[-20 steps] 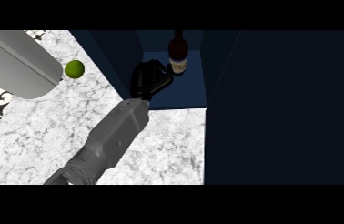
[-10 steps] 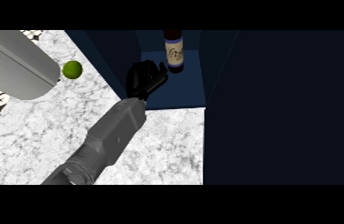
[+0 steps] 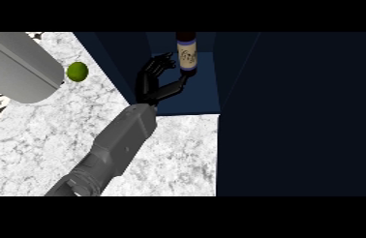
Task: Pick up the wine, place it into the cabinet and close the cabinet
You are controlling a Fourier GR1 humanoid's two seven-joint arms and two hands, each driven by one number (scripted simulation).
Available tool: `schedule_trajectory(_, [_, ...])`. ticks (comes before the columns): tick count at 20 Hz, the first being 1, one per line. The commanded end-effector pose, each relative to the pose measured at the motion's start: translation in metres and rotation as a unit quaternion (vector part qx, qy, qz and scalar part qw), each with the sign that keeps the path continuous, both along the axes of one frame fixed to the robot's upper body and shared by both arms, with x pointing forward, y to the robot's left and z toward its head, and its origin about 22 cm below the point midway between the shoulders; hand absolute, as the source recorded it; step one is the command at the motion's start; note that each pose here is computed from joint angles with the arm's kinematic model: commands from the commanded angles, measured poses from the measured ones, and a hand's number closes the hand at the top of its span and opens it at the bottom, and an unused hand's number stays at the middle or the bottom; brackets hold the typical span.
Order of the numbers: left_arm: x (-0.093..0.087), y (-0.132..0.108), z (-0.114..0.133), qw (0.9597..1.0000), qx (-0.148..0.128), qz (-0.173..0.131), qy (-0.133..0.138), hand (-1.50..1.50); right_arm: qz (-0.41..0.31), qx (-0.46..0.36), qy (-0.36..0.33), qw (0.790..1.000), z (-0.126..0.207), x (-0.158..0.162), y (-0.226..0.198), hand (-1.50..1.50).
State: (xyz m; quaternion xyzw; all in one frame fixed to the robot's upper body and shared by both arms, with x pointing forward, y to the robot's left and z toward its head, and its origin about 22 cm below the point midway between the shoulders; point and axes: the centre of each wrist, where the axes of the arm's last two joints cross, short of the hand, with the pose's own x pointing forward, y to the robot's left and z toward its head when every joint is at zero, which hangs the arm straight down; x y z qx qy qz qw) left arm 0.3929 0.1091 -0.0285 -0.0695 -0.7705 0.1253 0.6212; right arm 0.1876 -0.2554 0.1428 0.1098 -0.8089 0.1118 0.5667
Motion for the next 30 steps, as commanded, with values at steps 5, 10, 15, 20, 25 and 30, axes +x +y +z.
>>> schedule_trajectory(5, [-0.005,0.004,-0.003,0.9989,0.003,0.028,-0.038,-1.50,0.001,-0.013,-0.004,1.000,0.004,0.002,-0.006,-1.50])
schedule_trajectory(10, [-0.013,0.015,-0.006,0.9989,0.012,0.007,-0.045,-1.50,-0.011,-0.009,0.015,1.000,0.006,-0.007,0.000,-1.50])
schedule_trajectory(15, [-0.037,0.001,-0.006,0.9974,0.013,-0.054,-0.045,-1.50,-0.015,-0.005,0.009,1.000,0.022,-0.017,0.012,-1.50])
schedule_trajectory(20, [-0.062,-0.012,0.030,0.9917,0.010,-0.118,-0.050,-1.50,-0.011,0.000,0.007,1.000,0.008,-0.012,0.007,-1.50])
schedule_trajectory(25, [-0.111,0.019,0.048,0.9895,0.011,-0.132,-0.057,-1.50,-0.016,-0.002,0.009,1.000,0.016,-0.015,0.005,-1.50])
schedule_trajectory(30, [-0.159,0.028,0.069,0.9902,0.007,-0.125,-0.063,-1.50,-0.005,-0.012,-0.001,1.000,0.025,-0.019,0.013,-1.50])
